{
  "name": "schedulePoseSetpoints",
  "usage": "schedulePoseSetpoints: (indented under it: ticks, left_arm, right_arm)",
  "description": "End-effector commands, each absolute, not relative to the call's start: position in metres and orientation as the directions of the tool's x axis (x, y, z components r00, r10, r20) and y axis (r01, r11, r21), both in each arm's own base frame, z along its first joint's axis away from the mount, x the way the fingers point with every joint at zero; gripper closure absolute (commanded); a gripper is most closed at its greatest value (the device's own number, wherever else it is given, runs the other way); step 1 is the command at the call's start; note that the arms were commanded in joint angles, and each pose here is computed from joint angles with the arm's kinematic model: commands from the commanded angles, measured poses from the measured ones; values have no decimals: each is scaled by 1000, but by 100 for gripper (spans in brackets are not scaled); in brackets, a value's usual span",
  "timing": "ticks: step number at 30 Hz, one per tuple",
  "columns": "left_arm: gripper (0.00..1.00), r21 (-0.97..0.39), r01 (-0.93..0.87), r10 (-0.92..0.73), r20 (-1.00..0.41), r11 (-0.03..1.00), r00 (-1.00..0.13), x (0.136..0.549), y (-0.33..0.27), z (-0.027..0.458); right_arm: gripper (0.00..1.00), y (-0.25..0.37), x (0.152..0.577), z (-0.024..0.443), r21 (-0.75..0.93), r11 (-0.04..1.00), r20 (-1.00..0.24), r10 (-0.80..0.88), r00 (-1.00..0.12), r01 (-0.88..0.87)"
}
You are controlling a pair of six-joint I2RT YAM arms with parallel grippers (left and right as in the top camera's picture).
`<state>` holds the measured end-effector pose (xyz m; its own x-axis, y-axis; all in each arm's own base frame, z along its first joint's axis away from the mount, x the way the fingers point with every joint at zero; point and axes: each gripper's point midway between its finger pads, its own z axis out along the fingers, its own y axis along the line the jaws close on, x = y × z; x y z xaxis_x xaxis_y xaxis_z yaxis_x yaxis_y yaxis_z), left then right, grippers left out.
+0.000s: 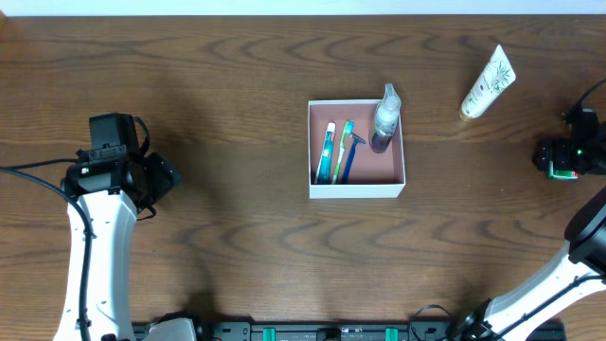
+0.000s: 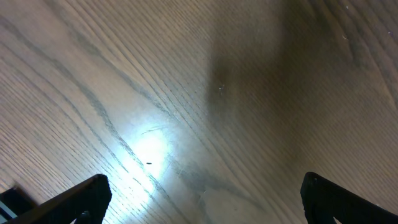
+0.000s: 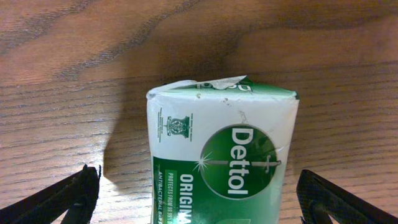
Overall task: Pack container
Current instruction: 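Lower the right gripper and grasp the Dettol soap bar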
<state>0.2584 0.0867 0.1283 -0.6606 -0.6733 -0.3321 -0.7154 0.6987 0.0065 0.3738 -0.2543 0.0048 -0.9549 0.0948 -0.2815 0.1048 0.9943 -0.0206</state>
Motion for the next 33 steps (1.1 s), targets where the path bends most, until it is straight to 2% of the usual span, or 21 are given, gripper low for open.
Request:
schedulePoseSetpoints:
  ticks: [1,33]
  left_arm:
    - [2,10,-728,-685,-329,685,-650,257,89,127]
    - [2,10,-728,-685,-329,685,-650,257,89,127]
  right_arm:
    - [1,-251,374,-1,-23,996,-265,75,-961,85]
    - [1,-250,369,-4,-23,996,-243,79,-967,87]
